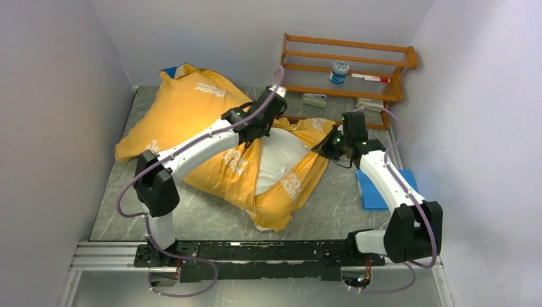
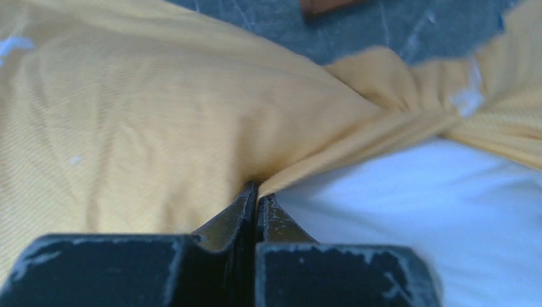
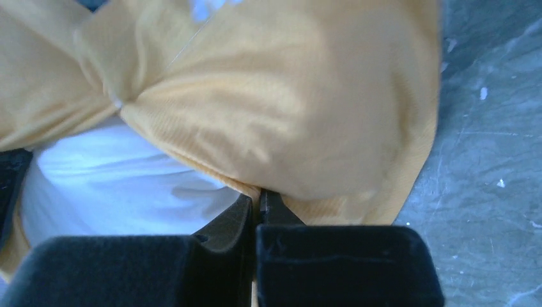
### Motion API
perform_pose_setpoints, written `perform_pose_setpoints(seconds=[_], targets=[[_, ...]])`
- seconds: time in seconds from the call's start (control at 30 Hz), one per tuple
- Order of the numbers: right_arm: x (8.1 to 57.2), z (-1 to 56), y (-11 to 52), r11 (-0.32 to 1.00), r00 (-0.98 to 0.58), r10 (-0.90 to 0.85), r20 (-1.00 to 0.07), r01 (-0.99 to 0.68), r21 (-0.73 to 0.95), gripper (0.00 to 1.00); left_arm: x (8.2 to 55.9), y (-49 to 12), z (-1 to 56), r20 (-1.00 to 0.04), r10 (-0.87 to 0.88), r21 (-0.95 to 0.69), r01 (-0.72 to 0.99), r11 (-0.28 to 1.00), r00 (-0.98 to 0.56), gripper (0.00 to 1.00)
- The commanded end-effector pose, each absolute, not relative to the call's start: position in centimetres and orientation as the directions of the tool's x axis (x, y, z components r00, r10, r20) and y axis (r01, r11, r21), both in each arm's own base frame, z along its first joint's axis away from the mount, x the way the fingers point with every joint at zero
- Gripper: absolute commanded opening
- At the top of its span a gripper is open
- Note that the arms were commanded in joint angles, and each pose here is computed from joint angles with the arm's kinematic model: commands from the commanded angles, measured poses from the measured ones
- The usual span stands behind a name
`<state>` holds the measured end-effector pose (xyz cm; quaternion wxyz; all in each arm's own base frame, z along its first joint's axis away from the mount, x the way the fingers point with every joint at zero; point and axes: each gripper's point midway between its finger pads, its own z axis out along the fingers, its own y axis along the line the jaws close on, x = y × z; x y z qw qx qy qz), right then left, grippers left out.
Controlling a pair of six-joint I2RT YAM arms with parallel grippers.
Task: Remove the pillowcase from the pillow
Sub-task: Remove the pillow from the pillowcase.
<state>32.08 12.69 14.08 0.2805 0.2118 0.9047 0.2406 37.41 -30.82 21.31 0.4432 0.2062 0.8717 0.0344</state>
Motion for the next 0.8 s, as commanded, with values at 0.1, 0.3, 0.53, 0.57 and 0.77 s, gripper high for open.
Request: perform_pose_setpoints(seconds=[0.1, 0.3, 0.53, 0.57, 0.77], targets=[[29.6, 9.2, 3.9, 0.755, -0.706, 0.632, -0.319, 0.469, 0.458, 0.00, 37.7, -18.5, 21.1, -0.729, 0.324, 0.294, 0.152, 0.944, -0.603, 0.05], [28.9, 9.1, 8.7, 0.740, -0.836, 0.503, -0.219, 0.285, 0.610, 0.00, 35.0, -24.5, 21.0, -0.727, 0.332, 0.040, 0.445, 0.895, -0.601, 0.12], [29.1, 9.9, 9.0, 0.728, -0.825, 0.511, -0.240, 0.267, 0.631, 0.00, 30.2, -32.9, 28.9, -0.853, 0.350, 0.039, 0.621, 0.783, -0.387, 0.75], [29.0, 9.8, 9.1, 0.727, -0.828, 0.510, -0.235, 0.268, 0.633, 0.00, 29.3, -33.9, 29.4, -0.859, 0.367, 0.059, 0.642, 0.764, -0.358, 0.75], [28.9, 10.0, 9.1, 0.730, -0.829, 0.505, -0.240, 0.262, 0.631, 0.00, 26.1, -38.3, 28.2, -0.828, 0.515, 0.200, 0.740, 0.642, -0.223, 0.78]])
